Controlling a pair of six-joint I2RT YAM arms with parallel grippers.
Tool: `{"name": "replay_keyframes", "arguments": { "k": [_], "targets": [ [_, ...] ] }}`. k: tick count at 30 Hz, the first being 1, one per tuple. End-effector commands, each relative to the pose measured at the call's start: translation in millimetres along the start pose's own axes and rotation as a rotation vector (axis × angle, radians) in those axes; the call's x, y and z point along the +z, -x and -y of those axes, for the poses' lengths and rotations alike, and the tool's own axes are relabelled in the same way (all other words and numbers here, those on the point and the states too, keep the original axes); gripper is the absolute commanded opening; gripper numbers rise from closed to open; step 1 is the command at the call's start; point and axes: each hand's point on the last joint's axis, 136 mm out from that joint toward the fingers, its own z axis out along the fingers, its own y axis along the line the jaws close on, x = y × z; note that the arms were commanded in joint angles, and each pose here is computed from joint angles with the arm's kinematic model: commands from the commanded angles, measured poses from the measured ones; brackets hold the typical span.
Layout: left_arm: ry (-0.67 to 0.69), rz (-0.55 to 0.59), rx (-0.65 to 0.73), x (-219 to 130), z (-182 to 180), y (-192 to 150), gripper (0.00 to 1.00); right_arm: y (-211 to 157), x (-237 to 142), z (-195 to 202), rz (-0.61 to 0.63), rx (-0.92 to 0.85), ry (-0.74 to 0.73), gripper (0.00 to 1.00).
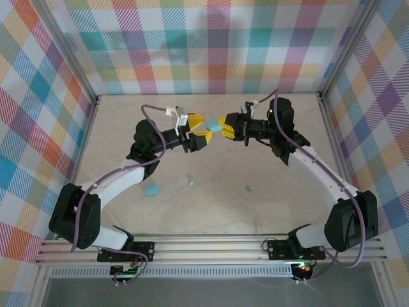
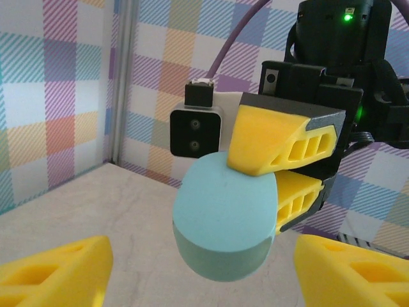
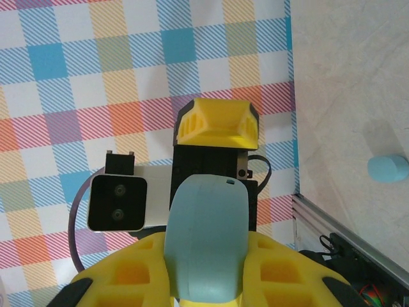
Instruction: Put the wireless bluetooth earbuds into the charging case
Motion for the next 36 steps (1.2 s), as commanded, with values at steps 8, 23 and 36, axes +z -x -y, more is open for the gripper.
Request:
{"name": "replay_keyframes", "arguments": {
  "k": [8,23,36],
  "targets": [
    [-0.058,0.049,0.006,10,6,18,0.65,0,6,-10,-0.037,-0.026,0.039,0.12],
    [-0.082,0.049,-0.051,20,1,13,0.63,4,9,-12,-0.037,-0.025,0.058,0.12],
    [-0.079,0.057,-0.048,15,4,10,0.59,7,9,-14,-0.021,-0.027,0.064,0.11]
  ]
}}
